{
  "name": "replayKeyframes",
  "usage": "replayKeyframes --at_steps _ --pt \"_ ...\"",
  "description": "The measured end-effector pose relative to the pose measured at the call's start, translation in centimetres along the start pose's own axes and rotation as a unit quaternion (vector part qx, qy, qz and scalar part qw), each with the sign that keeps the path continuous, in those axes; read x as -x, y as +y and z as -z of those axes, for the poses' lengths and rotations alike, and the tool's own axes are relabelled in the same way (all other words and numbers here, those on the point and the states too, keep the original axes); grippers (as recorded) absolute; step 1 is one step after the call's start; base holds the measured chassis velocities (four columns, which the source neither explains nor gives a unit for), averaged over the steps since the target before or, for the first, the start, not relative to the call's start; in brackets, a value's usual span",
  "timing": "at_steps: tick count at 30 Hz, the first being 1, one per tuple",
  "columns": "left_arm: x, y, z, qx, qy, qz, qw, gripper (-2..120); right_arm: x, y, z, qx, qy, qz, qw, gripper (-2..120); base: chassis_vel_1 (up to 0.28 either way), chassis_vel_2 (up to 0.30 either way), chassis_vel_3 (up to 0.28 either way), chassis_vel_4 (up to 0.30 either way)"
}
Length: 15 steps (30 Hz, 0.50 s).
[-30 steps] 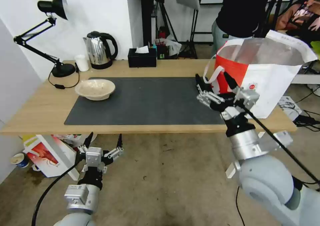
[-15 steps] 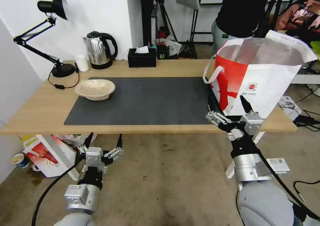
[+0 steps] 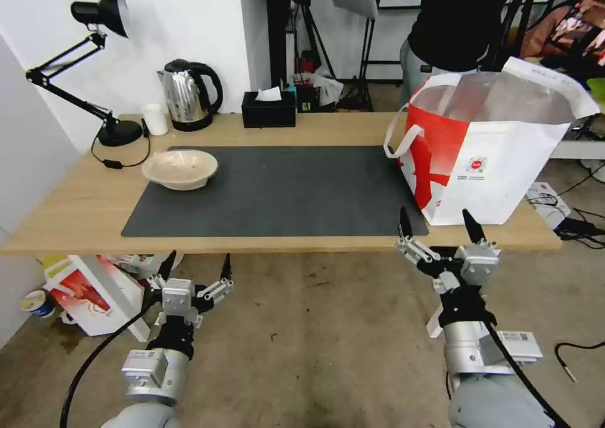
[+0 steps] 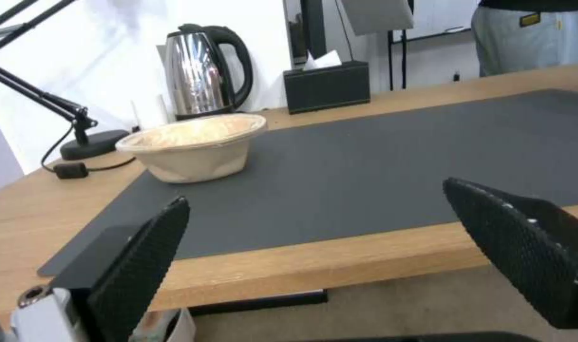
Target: Pick up the trash from the table and place it into the takeout bag.
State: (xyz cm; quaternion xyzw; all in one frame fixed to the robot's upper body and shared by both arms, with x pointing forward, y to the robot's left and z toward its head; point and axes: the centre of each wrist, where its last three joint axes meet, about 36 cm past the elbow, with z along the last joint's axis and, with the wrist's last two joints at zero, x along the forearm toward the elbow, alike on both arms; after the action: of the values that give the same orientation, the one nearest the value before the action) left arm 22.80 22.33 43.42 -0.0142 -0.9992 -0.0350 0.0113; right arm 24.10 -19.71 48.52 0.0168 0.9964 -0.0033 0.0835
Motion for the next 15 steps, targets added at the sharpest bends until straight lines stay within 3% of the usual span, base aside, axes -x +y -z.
replayKeyframes --at_steps 15 --pt "0.0 0.0 0.0 0.0 0.0 0.0 1.0 100 -1.0 0.1 -1.6 -0.029 0.023 -0.015 0.999 100 0.0 0.0 0.0 0.0"
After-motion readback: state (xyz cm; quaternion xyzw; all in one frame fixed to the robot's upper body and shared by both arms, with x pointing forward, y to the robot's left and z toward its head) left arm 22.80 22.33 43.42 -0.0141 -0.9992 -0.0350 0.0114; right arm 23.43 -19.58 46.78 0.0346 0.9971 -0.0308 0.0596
